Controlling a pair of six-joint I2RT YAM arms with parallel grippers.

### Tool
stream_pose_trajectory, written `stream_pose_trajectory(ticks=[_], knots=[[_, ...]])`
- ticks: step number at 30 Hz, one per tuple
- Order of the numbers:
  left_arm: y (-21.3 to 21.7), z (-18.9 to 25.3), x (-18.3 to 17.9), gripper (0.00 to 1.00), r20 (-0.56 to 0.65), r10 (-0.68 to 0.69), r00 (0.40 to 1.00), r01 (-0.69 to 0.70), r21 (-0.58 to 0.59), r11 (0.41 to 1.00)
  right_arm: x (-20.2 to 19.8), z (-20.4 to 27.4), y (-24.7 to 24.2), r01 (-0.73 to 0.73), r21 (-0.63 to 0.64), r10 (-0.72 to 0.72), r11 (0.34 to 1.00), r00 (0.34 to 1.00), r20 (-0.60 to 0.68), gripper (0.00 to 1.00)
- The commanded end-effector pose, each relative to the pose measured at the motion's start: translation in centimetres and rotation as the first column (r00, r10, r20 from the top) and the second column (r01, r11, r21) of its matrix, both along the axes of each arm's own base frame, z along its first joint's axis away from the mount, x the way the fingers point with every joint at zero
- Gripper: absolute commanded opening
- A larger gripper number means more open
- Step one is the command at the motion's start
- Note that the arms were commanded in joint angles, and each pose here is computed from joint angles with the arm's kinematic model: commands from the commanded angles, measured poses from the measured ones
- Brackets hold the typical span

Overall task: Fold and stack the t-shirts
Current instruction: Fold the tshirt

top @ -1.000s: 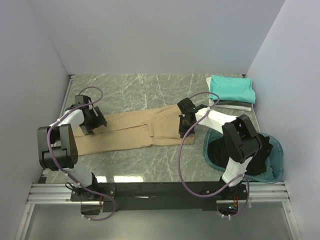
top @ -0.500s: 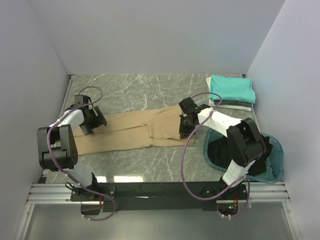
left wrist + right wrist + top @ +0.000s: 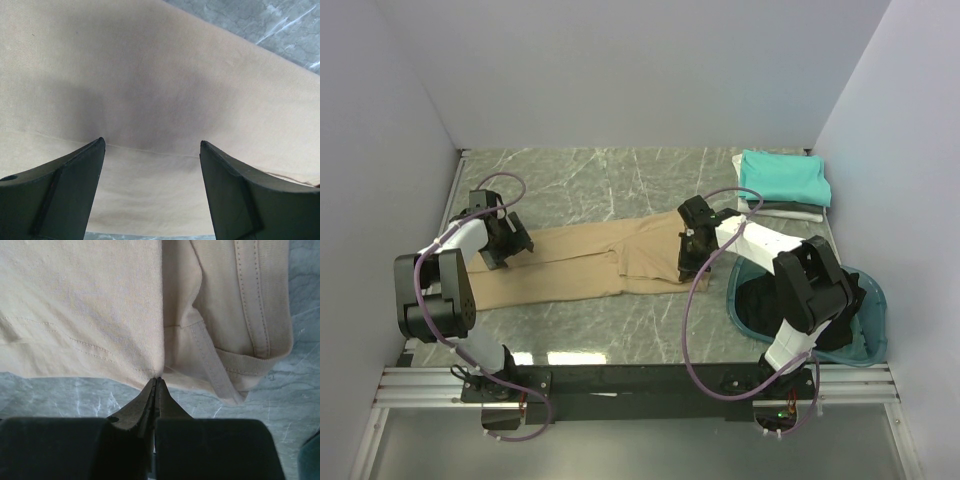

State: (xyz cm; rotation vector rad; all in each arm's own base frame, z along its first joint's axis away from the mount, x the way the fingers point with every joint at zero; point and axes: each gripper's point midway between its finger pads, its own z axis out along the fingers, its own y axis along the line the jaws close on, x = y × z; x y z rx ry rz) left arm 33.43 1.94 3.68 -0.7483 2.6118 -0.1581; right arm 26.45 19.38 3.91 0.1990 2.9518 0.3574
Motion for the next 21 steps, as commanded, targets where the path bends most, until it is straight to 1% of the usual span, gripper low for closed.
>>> stream_pose_trajectory(ticks=[1,5,15,21], knots=[[0.0,0.5,0.6,0.82,0.023,-0.024,0.999,0.023,0.007,1.000,-0.6,1.1,-0.1,0.006,0.019,-0.006,1.000,1.000,-0.009,0.00],[0.0,0.3,0.6,0.82,0.019,-0.023,1.000,0.023,0.008,1.000,-0.9,0.9,-0.2,0.008,0.017,-0.008,1.000,1.000,-0.026,0.00],[0.3,0.3,0.7,0.83,0.011,-0.018,1.000,0.018,0.017,1.000,-1.7,-0.9,-0.7,0.003,-0.020,-0.005,1.000,0.994,-0.113,0.00],[0.5,0.2,0.7,0.82,0.007,-0.013,1.000,0.013,0.025,1.000,-1.8,-1.7,-0.8,-0.003,-0.008,0.002,1.000,0.989,-0.150,0.00]])
